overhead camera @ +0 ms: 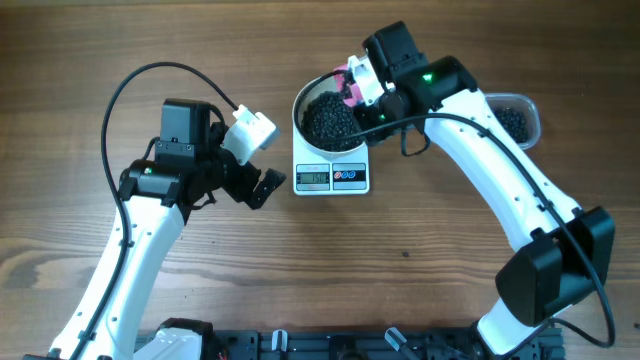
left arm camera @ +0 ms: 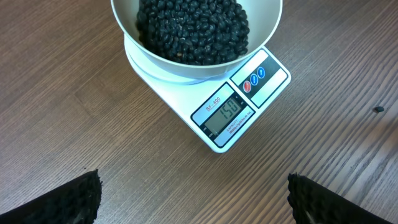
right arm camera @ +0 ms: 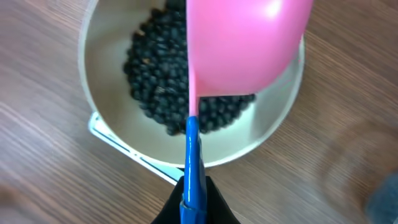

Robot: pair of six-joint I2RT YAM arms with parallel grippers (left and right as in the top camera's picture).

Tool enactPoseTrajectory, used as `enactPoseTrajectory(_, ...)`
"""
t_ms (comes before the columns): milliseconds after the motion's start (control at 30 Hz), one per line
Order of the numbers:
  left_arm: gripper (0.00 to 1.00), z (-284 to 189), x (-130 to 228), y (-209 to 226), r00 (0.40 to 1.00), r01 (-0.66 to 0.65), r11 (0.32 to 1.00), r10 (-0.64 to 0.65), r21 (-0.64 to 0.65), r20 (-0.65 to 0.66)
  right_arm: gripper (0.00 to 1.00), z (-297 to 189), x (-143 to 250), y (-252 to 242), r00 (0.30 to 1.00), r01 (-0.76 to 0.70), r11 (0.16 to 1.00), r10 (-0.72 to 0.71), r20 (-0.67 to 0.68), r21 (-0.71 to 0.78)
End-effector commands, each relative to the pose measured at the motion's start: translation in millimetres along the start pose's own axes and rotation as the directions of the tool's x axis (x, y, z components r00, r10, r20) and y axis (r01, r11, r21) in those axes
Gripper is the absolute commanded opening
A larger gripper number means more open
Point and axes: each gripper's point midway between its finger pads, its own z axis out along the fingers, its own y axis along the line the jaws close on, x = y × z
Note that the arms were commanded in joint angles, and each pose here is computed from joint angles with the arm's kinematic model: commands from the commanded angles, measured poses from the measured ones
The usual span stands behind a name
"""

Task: Scoop item into bowl and weigh 150g on scale

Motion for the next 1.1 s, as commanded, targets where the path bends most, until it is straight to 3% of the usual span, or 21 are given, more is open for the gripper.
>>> enactPoseTrajectory(0,1.00,0,1,0,1.000,0.006,1.000,-0.006,0.001,0.003,0.04,-18,-13,7,0.997,-0.014,0.996,0.020,0.068,-0.089)
enactPoseTrajectory(233,1.00,0,1,0,1.000,0.007,1.000,-0.007,0.002,0.003,0.04,-19,-13,5,0.997,-0.025,0.994,0.032,0.071,-0.102)
enactPoseTrajectory(600,1.00,0,1,0,1.000,0.007,1.000,-0.007,0.001,0.003,0.04,-34,-27,12,0.985,-0.063,0.940,0.112,0.131,-0.335)
enactPoseTrajectory(1067,1.00,0,1,0,1.000,0.007,1.000,-0.007,0.002,0.003,0.04,-64,-32,-24,0.952,-0.111,0.861,0.236,0.196,-0.497)
